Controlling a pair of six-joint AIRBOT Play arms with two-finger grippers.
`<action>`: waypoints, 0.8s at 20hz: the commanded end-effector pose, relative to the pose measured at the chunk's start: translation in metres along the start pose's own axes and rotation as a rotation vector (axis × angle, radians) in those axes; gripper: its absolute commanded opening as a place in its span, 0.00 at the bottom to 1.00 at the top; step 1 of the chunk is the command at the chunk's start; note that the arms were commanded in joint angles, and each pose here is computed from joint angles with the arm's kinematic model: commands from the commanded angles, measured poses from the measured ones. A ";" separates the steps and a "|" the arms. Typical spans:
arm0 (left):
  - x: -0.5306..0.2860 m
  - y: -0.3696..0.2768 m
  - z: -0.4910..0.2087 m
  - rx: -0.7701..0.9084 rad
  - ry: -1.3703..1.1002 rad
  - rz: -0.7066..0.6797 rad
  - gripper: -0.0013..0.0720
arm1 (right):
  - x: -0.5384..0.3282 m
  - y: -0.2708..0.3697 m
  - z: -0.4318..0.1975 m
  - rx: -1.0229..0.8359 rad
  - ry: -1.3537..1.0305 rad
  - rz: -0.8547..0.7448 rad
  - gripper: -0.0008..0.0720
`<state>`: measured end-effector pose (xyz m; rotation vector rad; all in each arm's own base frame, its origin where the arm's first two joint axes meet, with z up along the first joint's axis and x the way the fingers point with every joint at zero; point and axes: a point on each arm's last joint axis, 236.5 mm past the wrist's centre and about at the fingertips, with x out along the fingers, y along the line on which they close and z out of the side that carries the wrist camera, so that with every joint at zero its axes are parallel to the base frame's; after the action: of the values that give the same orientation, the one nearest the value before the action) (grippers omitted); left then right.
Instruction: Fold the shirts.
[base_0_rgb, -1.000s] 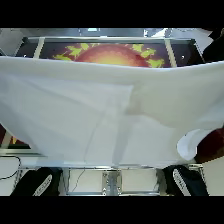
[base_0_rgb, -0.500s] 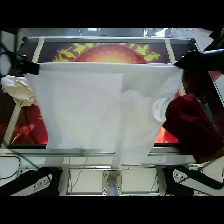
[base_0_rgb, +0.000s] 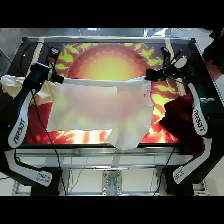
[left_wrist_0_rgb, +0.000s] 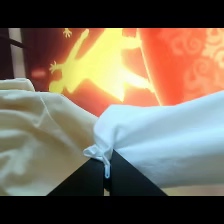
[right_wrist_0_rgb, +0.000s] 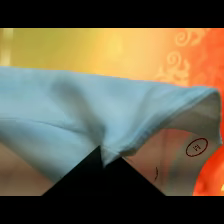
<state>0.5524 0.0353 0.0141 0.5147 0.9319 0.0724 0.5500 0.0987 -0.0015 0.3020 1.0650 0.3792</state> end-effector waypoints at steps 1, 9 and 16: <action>0.022 -0.002 -0.013 -0.079 0.033 -0.007 0.03 | 0.023 -0.016 -0.021 -0.054 0.080 -0.069 0.02; 0.018 -0.029 -0.099 -0.124 0.345 -0.073 0.03 | 0.012 -0.005 -0.072 -0.185 0.302 -0.170 0.02; 0.019 -0.038 -0.114 -0.118 0.390 -0.094 0.03 | 0.034 -0.026 -0.126 -0.083 0.403 -0.192 0.02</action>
<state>0.4765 0.0516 -0.0681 0.3565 1.2903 0.1450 0.4718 0.1006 -0.0767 0.0304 1.4068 0.3443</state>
